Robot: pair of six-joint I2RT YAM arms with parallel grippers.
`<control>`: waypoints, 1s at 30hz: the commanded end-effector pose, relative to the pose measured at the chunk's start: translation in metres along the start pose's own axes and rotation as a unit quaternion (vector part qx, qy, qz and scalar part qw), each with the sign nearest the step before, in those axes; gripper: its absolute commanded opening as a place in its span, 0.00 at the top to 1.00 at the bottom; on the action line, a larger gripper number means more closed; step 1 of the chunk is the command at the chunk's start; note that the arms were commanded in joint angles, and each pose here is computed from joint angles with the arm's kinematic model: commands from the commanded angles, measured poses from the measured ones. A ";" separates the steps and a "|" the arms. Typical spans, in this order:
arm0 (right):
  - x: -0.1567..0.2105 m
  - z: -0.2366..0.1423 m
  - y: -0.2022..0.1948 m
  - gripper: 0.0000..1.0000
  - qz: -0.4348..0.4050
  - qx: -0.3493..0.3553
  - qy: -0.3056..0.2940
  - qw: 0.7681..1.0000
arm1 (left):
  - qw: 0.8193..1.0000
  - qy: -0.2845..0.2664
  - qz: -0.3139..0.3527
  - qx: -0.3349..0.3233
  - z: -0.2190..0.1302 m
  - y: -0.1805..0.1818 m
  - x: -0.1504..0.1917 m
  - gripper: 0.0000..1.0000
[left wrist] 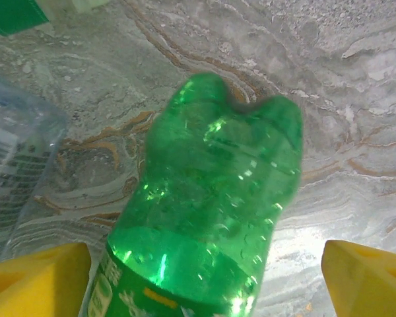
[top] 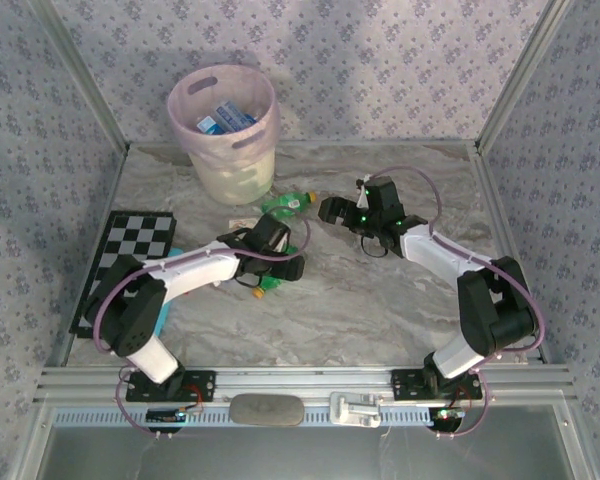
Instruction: Put the plastic bottles in the bin
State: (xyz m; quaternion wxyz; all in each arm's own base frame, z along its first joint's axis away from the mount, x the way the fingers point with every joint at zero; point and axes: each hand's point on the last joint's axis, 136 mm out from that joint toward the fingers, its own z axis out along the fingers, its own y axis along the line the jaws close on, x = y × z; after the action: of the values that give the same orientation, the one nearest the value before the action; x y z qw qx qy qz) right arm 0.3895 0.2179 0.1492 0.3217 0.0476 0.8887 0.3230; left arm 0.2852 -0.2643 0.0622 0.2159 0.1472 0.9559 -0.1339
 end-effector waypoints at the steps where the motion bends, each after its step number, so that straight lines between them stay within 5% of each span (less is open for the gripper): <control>1: -0.002 -0.005 -0.001 0.00 0.003 0.000 -0.005 1.000 | 1.000 0.003 0.009 -0.015 0.006 0.000 -0.006 0.10; 9: -0.002 -0.009 -0.006 0.00 0.006 0.006 -0.007 1.000 | 0.999 0.030 0.021 -0.014 0.023 -0.001 0.002 0.16; 16: -0.002 -0.008 -0.006 0.00 0.009 0.003 -0.007 1.000 | 0.999 0.039 0.020 -0.012 0.027 0.000 0.009 0.33; 21: -0.001 -0.008 -0.006 0.00 0.010 0.003 -0.006 1.000 | 1.000 0.011 0.021 -0.005 0.016 -0.003 -0.001 0.46; 30: -0.002 -0.009 -0.006 0.00 0.012 0.002 -0.010 1.000 | 0.996 -0.076 0.009 0.045 -0.032 -0.022 -0.037 0.50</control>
State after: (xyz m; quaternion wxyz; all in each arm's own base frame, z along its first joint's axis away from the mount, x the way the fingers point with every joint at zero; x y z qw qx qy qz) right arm 0.3889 0.2111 0.1453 0.3201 0.0545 0.8903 0.3192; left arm 0.2934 -0.2730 0.0748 0.2385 0.1600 0.9468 -0.1455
